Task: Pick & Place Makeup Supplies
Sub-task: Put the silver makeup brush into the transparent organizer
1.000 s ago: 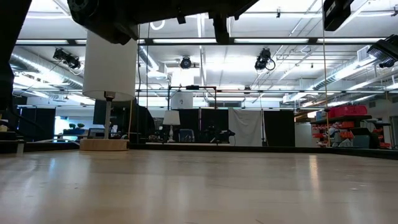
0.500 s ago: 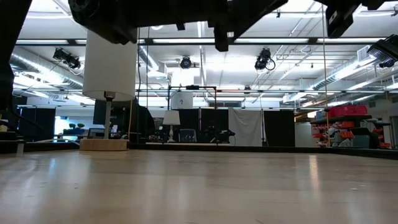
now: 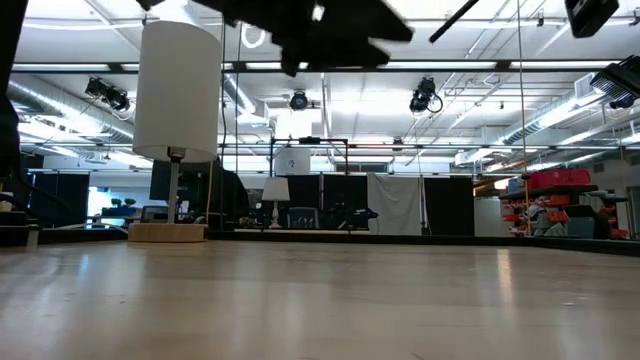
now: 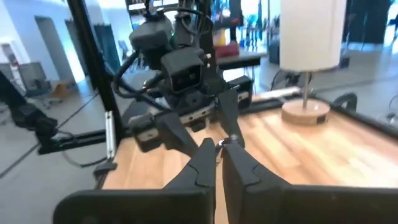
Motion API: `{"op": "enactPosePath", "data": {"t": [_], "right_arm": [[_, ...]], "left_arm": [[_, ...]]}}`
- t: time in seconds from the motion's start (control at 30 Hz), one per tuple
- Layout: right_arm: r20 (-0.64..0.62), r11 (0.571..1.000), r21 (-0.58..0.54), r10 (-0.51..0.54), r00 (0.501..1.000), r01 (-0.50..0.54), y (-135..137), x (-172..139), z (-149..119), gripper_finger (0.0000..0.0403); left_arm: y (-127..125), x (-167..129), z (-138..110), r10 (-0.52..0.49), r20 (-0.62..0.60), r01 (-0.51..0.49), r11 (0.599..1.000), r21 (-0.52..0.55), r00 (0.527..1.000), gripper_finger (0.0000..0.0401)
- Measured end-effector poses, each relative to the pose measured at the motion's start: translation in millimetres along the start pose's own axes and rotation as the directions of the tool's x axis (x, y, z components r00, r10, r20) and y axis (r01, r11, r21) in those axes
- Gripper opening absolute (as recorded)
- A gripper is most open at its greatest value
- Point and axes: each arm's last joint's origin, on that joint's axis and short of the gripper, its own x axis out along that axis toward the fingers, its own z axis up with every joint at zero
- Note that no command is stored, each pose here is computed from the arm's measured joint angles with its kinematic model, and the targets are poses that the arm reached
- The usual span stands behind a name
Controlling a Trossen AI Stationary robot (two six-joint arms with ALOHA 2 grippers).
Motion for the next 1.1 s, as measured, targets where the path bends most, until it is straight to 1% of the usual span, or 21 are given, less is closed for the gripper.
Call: {"op": "enactPosePath", "data": {"t": [0.07, 0.13, 0.23, 0.33, 0.43, 0.57, 0.7, 0.8, 0.93, 1.03, 1.1], "right_arm": [[-0.046, 1.0, 0.011, 0.01, 0.999, -0.009, 1.8, -3.2, 10.3, 0.0004], [-0.106, 1.0, -0.01, 0.02, 0.994, -0.021, 5.1, -5.1, 19.8, 0.0004], [-0.194, 0.998, -0.024, 0.051, 0.98, -0.057, 10.7, -5.9, 37.0, 0.0004], [-0.283, 0.995, 0.005, 0.098, 0.954, -0.101, 13.9, -7.4, 52.0, 0.0004], [-0.365, 0.991, 0.045, 0.136, 0.921, -0.129, 14.8, -10.5, 64.6, 0.0005], [-0.457, 0.988, 0.11, 0.151, 0.877, -0.113, 14.0, -18.3, 83.1, 0.0005], [-0.535, 0.98, 0.183, 0.167, 0.828, -0.08, 13.3, -30.6, 97.1, 0.0004], [-0.572, 0.965, 0.257, 0.188, 0.799, -0.043, 15.2, -40.6, 100.0, 0.0004], [-0.609, 0.943, 0.332, 0.214, 0.764, 0.001, 21.8, -54.3, 94.1, 0.0004], [-0.641, 0.935, 0.349, 0.193, 0.742, 0.058, 29.6, -62.5, 83.9, 0.0004], [-0.653, 0.929, 0.356, 0.17, 0.738, 0.101, 35.2, -67.1, 76.8, 0.0004]], "left_arm": [[-2.0, -3.0, -6.2, 0.035, -0.049, -0.034, 0.999, 0.033, 0.998, 0.0236], [-3.1, -3.9, -13.0, 0.051, -0.091, -0.047, 0.998, 0.046, 0.995, 0.0236], [-1.2, -4.4, -29.6, 0.03, -0.145, -0.021, 0.998, 0.061, 0.989, 0.0236], [7.2, -5.1, -48.6, -0.003, -0.187, 0.006, 1.0, 0.018, 0.982, 0.0236], [16.2, -8.8, -67.8, -0.002, -0.179, -0.001, 1.0, -0.019, 0.984, 0.0236], [29.3, -15.4, -87.1, 0.013, -0.13, -0.028, 0.993, -0.111, 0.991, 0.0236], [37.7, -19.4, -95.4, 0.031, -0.095, -0.047, 0.985, -0.169, 0.995, 0.0236], [39.2, -20.0, -97.2, 0.056, -0.099, -0.073, 0.981, -0.177, 0.993, 0.0236], [39.3, -19.9, -96.9, 0.063, -0.097, -0.08, 0.98, -0.181, 0.993, 0.0236], [39.2, -20.0, -96.8, 0.064, -0.096, -0.081, 0.979, -0.185, 0.993, 0.0236], [39.2, -20.0, -96.8, 0.064, -0.096, -0.081, 0.979, -0.185, 0.993, 0.0236]]}}
